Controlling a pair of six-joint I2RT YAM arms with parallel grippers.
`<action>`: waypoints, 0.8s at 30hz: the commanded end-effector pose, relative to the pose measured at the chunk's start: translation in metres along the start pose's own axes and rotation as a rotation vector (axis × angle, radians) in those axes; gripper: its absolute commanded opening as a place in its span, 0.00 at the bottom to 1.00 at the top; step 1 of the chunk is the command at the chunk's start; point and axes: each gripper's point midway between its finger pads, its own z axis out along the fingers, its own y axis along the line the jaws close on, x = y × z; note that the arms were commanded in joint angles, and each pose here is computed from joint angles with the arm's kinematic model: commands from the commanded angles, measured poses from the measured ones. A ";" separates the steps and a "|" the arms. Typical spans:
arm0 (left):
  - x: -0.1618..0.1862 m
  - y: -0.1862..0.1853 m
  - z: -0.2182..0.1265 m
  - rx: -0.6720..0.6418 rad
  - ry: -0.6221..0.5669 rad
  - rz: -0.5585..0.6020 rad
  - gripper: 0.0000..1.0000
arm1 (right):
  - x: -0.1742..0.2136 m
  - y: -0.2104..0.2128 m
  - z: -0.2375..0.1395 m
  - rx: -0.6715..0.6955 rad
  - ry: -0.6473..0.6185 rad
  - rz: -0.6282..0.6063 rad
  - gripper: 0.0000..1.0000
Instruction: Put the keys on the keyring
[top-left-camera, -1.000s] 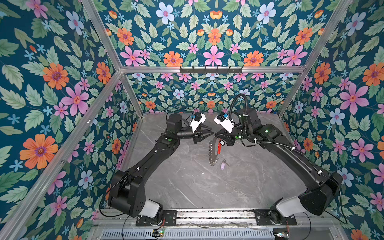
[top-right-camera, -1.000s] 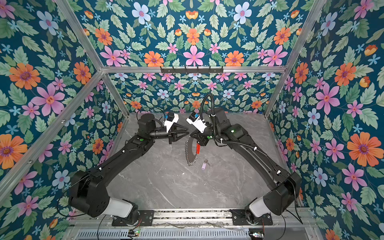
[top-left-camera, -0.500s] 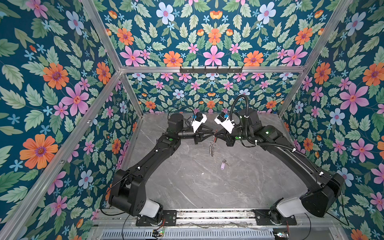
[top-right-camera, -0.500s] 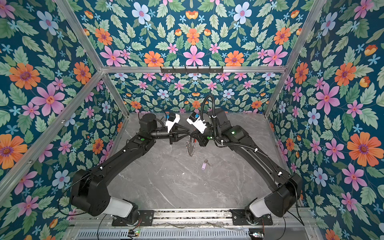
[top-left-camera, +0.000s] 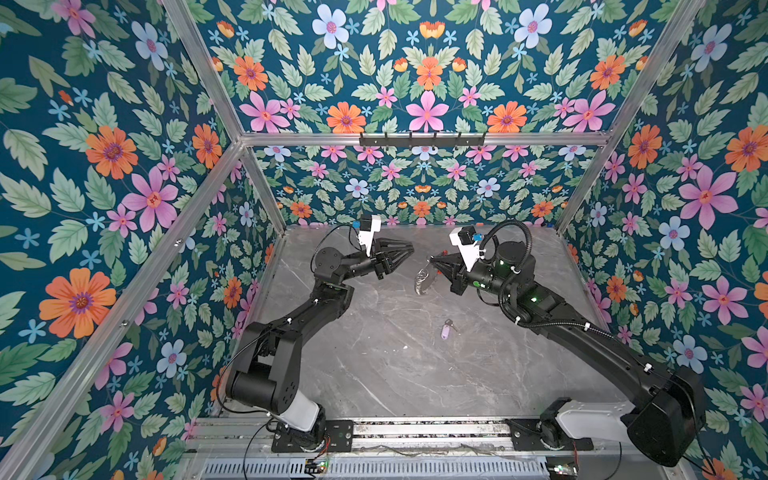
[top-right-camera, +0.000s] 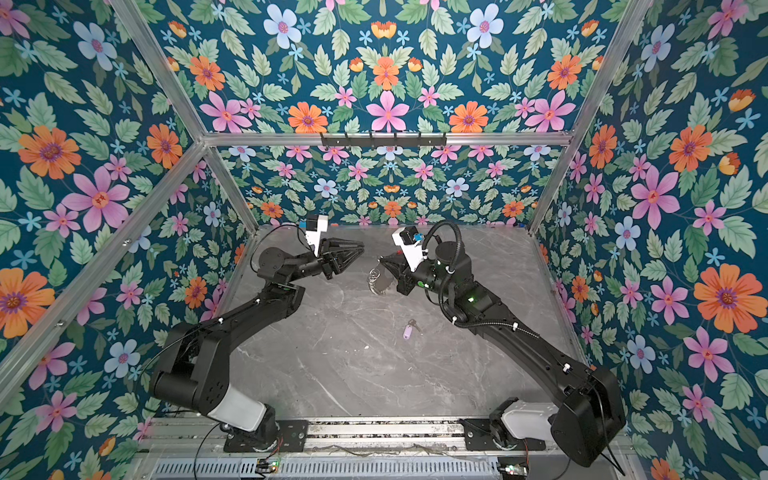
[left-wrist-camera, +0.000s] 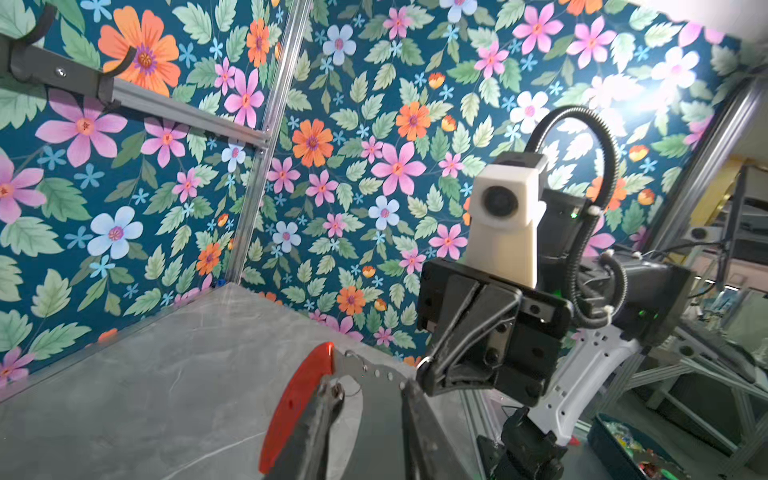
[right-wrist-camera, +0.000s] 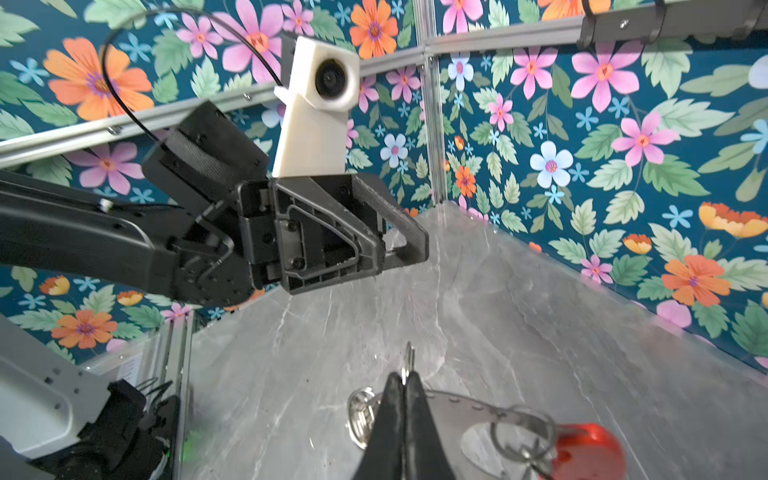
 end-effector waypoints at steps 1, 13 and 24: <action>-0.020 -0.032 -0.002 0.121 -0.068 0.034 0.31 | -0.040 0.012 -0.003 -0.062 -0.173 -0.004 0.00; -0.016 -0.034 -0.003 0.130 -0.054 0.033 0.31 | -0.044 0.021 0.003 -0.155 -0.217 0.063 0.00; -0.015 -0.034 -0.002 0.138 -0.046 0.037 0.27 | -0.056 0.035 0.008 -0.289 -0.230 0.124 0.00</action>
